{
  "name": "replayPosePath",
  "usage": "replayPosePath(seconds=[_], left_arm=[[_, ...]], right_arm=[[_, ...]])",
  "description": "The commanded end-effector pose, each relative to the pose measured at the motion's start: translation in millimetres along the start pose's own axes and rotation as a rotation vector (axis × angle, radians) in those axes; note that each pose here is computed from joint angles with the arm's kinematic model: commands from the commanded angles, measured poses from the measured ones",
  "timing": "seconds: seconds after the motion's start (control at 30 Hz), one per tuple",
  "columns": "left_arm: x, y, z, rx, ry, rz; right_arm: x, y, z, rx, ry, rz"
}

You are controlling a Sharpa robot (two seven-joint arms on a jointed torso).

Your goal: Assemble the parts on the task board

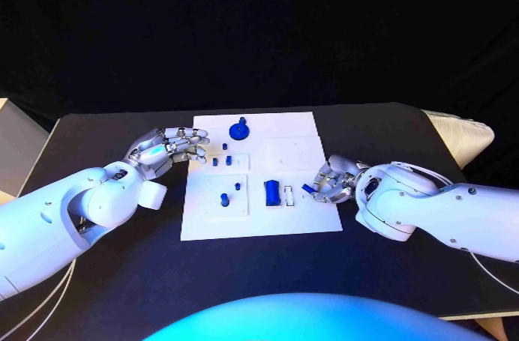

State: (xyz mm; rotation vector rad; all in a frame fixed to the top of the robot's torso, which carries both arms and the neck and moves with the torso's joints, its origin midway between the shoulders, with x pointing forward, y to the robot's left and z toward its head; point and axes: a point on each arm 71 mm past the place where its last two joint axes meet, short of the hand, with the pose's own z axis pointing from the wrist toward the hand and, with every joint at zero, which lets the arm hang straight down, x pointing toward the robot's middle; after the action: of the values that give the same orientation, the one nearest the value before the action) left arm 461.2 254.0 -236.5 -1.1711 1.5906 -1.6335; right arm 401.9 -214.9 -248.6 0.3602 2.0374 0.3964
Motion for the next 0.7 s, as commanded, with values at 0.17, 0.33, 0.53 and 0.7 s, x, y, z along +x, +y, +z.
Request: replayPosePath(seconds=[0.17,0.33,0.53,0.7], left_arm=[[3.0,-0.4,0.5,0.006,0.020,-0.001],[3.2,-0.4,0.6,0.006,0.021,-0.001],[2.9,-0.5,0.4,0.005,0.021,0.000],[3.1,-0.5,0.3,0.005,0.022,0.000]], right_arm=[[5.4,9,1.8,0.008,0.021,0.067],[8.9,14,5.8,0.011,0.041,0.055],[13.0,17,9.6,0.018,0.060,0.043],[14.6,20,11.1,0.016,0.060,0.034]])
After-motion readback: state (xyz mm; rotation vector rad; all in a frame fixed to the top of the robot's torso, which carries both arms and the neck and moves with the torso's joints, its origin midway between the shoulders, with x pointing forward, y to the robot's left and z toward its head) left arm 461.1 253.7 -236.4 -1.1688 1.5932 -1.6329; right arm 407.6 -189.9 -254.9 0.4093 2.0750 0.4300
